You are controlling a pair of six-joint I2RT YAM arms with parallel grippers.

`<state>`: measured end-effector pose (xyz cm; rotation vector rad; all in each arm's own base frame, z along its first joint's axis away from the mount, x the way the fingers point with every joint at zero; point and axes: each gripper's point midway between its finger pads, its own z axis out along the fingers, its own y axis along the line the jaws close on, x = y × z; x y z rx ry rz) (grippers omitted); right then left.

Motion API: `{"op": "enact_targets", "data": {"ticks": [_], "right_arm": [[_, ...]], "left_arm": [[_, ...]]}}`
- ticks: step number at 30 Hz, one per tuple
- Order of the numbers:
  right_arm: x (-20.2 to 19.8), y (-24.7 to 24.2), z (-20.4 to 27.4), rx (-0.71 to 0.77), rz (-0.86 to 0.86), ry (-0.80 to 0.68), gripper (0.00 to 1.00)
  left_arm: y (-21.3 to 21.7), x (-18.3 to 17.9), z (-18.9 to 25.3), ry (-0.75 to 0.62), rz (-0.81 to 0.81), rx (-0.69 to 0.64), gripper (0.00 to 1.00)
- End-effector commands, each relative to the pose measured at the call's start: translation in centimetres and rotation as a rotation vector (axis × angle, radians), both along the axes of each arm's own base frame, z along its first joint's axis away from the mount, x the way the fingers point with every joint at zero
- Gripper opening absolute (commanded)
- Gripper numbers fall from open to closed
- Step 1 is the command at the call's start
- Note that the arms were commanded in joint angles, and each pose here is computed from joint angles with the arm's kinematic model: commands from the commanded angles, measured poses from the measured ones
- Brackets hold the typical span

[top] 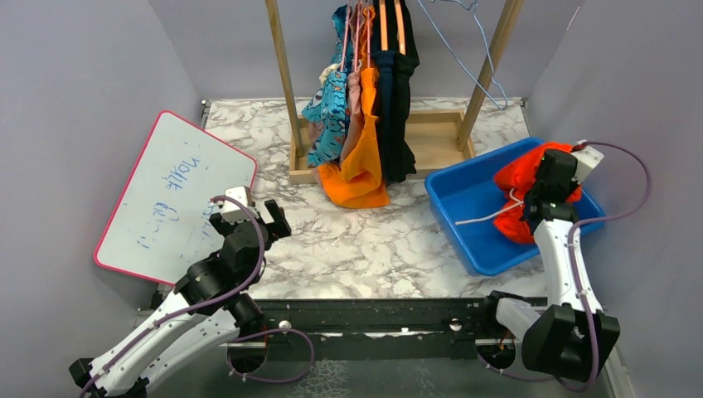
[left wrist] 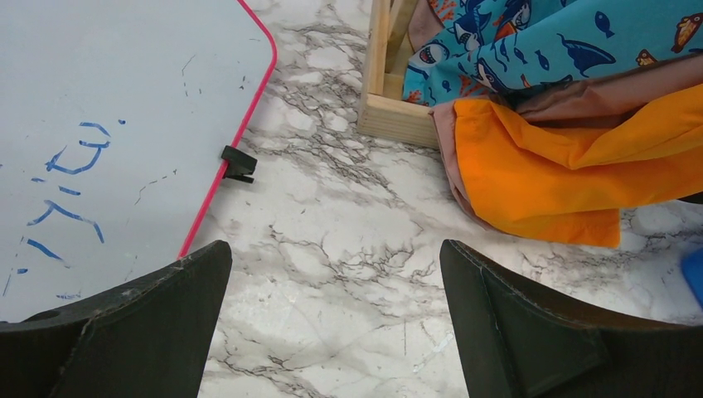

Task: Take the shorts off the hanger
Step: Place the shorts in the basket.

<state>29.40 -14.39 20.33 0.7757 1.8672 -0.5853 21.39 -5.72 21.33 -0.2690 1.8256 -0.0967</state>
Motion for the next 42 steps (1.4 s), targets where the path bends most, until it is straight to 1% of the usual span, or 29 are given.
{"op": "enact_targets", "data": {"ticks": [1,5,7,11,13,15,19,23,27,30,31,32,34,37,42], "right_arm": [[1.0,-0.7,1.5,0.088,0.016,-0.099,0.01],[0.9,-1.0,1.1,0.078,0.010,-0.076,0.01],[0.4,-1.6,0.6,0.062,-0.034,-0.072,0.02],[1.5,-0.6,-1.7,0.124,0.017,-0.056,0.01],[1.8,-0.7,-3.3,0.128,0.014,-0.017,0.01],[2.3,-1.4,-3.9,0.095,0.012,0.024,0.02],[3.9,-1.8,-5.0,0.088,0.029,0.076,0.05],[4.7,-2.3,-7.0,0.087,0.033,0.186,0.07],[4.8,-3.8,-8.5,0.049,-0.028,0.258,0.08],[5.3,-4.5,-8.9,0.017,-0.045,0.276,0.10],[5.2,-4.9,-8.9,0.002,-0.060,0.284,0.14],[5.1,-5.2,-8.9,-0.009,-0.081,0.288,0.20],[5.5,-5.2,-8.8,-0.014,-0.069,0.291,0.31],[5.6,-5.3,-9.0,-0.018,-0.058,0.309,0.52],[5.7,-4.1,-7.8,0.049,-0.028,0.277,0.67]], "left_arm": [[-0.2,0.1,-0.1,0.003,-0.008,-0.005,0.99],[-0.4,0.1,-0.1,0.007,-0.013,-0.003,0.99],[-0.3,0.1,-0.2,0.007,-0.012,-0.003,0.99],[-0.5,0.1,-0.2,0.009,-0.018,-0.004,0.99],[-0.5,0.1,-0.2,0.011,-0.019,-0.001,0.99],[-0.5,0.1,-0.3,0.011,-0.018,-0.002,0.99],[-0.6,0.1,-0.3,0.013,-0.022,-0.004,0.99],[-0.6,0.2,-0.3,0.012,-0.021,-0.004,0.99],[-0.6,0.1,-0.4,0.013,-0.022,-0.003,0.99],[-0.6,0.1,-0.4,0.014,-0.023,-0.005,0.99],[-0.6,0.2,-0.4,0.013,-0.021,-0.006,0.99],[-0.6,0.1,-0.4,0.014,-0.022,-0.005,0.99],[-0.5,0.2,-0.4,0.014,-0.020,-0.004,0.99],[-0.6,0.2,-0.4,0.014,-0.021,-0.003,0.99],[-0.6,0.2,-0.4,0.015,-0.024,-0.002,0.99]]}}
